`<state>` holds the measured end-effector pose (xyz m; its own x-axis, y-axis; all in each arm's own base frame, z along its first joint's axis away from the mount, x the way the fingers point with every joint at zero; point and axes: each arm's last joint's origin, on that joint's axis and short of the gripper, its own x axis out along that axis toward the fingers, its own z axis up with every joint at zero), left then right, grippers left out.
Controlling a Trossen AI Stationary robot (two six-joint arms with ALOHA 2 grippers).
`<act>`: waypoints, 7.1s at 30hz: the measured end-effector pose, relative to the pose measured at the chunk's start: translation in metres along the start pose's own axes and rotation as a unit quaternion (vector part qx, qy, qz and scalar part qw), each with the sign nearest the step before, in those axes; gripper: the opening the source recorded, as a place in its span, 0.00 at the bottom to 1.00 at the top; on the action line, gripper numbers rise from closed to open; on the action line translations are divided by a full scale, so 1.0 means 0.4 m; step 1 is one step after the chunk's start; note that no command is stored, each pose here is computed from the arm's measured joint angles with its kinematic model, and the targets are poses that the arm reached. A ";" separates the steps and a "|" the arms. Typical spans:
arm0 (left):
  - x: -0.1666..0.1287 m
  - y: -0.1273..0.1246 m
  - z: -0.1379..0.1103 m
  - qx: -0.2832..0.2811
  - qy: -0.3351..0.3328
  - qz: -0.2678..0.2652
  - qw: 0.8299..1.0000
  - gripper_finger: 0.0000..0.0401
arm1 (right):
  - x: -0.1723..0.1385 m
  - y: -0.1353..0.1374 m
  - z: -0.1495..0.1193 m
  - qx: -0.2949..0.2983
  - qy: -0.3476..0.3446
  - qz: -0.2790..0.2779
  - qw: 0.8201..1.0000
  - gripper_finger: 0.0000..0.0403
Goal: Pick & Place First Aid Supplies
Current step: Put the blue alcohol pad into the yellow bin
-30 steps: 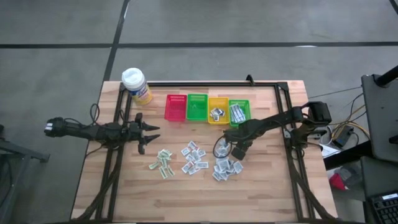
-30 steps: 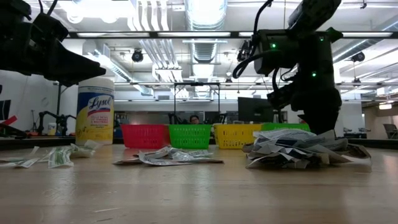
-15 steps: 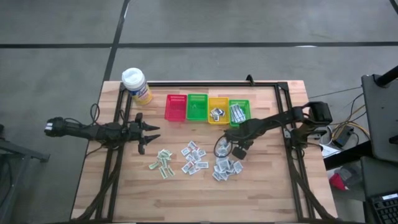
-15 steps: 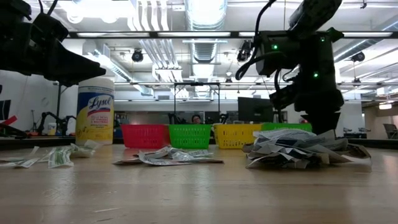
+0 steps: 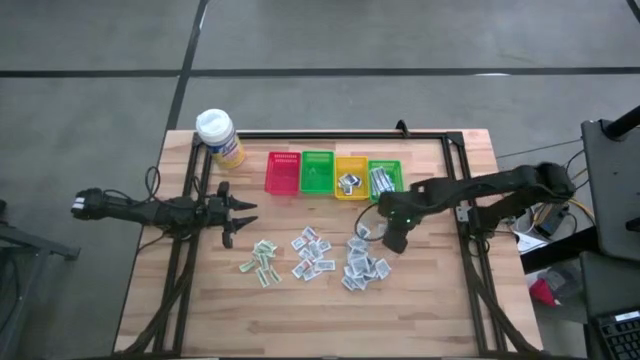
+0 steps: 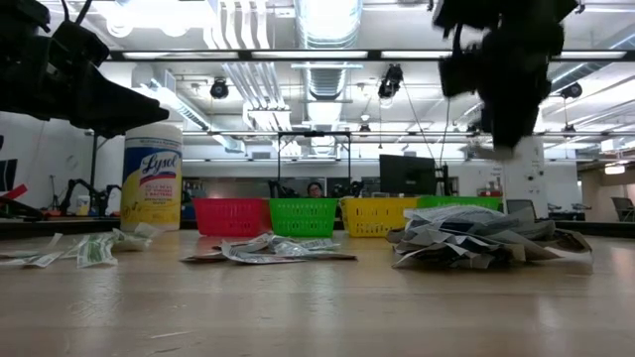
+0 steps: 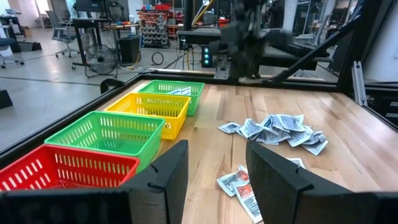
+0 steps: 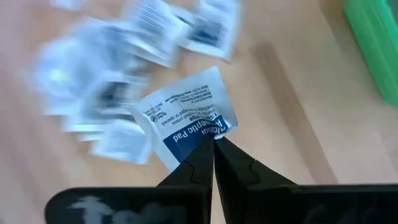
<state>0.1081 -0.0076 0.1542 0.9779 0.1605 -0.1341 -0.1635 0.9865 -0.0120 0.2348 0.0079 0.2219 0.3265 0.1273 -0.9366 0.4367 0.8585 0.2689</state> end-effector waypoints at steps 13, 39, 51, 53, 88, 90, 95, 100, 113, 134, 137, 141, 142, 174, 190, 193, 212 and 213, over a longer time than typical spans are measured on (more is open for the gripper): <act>0.000 0.000 0.000 0.000 0.000 0.000 1.000 0.39 | -0.217 0.053 0.014 -0.160 -0.286 0.222 0.918 0.02; 0.001 0.000 -0.001 0.000 0.003 0.000 1.000 0.39 | -0.146 0.073 0.083 -0.115 -0.331 0.191 0.917 0.02; 0.001 0.000 -0.001 -0.001 0.003 0.000 1.000 0.39 | -0.036 -0.015 0.209 -0.065 -0.126 -0.077 0.987 0.02; 0.001 0.000 -0.001 -0.001 0.003 0.000 1.000 0.39 | -0.032 -0.031 0.243 -0.076 -0.105 -0.103 0.986 0.02; 0.001 0.000 -0.002 -0.012 0.005 0.000 1.000 0.39 | 0.138 -0.253 0.450 -0.075 0.029 -0.165 0.983 0.12; 0.001 0.000 -0.002 -0.012 0.005 0.000 1.000 0.39 | 0.137 -0.254 0.450 -0.074 0.028 -0.165 0.983 0.17; 0.001 0.000 -0.002 -0.012 0.005 0.000 1.000 0.39 | 0.119 -0.246 0.448 -0.095 0.038 -0.162 0.982 0.28; 0.001 0.000 -0.002 -0.012 0.005 0.000 1.000 0.39 | 0.065 -0.201 0.429 -0.102 0.040 -0.146 0.983 0.33; 0.002 0.000 -0.003 -0.011 0.006 0.000 1.000 0.39 | 0.025 -0.017 0.371 -0.101 0.021 -0.046 0.994 0.34; 0.003 -0.001 -0.004 -0.010 0.010 0.001 1.000 0.39 | 0.124 0.039 0.291 0.002 0.061 -0.071 0.996 0.37; 0.003 -0.001 -0.004 -0.010 0.010 0.001 1.000 0.39 | 0.133 0.035 0.285 0.025 0.064 -0.071 0.995 0.39; 0.003 -0.001 -0.004 -0.010 0.010 0.001 1.000 0.39 | 0.141 0.034 0.281 0.046 0.060 -0.070 0.995 0.42; 0.003 -0.001 -0.004 -0.010 0.010 0.001 1.000 0.39 | 0.143 0.033 0.280 0.050 0.062 -0.071 0.994 0.43; 0.003 -0.001 -0.004 -0.010 0.010 0.001 1.000 0.39 | 0.214 0.033 0.241 0.064 0.050 -0.045 0.996 0.44; 0.003 -0.001 -0.004 -0.010 0.010 0.001 1.000 0.39 | 0.262 0.006 0.202 0.065 0.052 -0.050 0.995 0.44; 0.003 -0.001 -0.004 -0.010 0.010 0.001 1.000 0.39 | 0.269 0.001 0.194 0.065 0.048 -0.051 0.995 0.42; 0.003 -0.001 -0.004 -0.010 0.010 0.001 1.000 0.39 | 0.281 -0.015 0.181 0.064 0.033 -0.094 0.993 0.03; 0.003 -0.001 -0.004 -0.010 0.010 0.001 1.000 0.39 | 0.281 -0.015 0.181 0.064 0.033 -0.095 0.993 0.03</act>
<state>0.1091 -0.0078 0.1523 0.9749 0.1610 -0.1538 -0.1678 0.9853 -0.0319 0.3295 -0.0189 0.1314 0.1749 0.0053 -0.9846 0.5893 0.8005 0.1090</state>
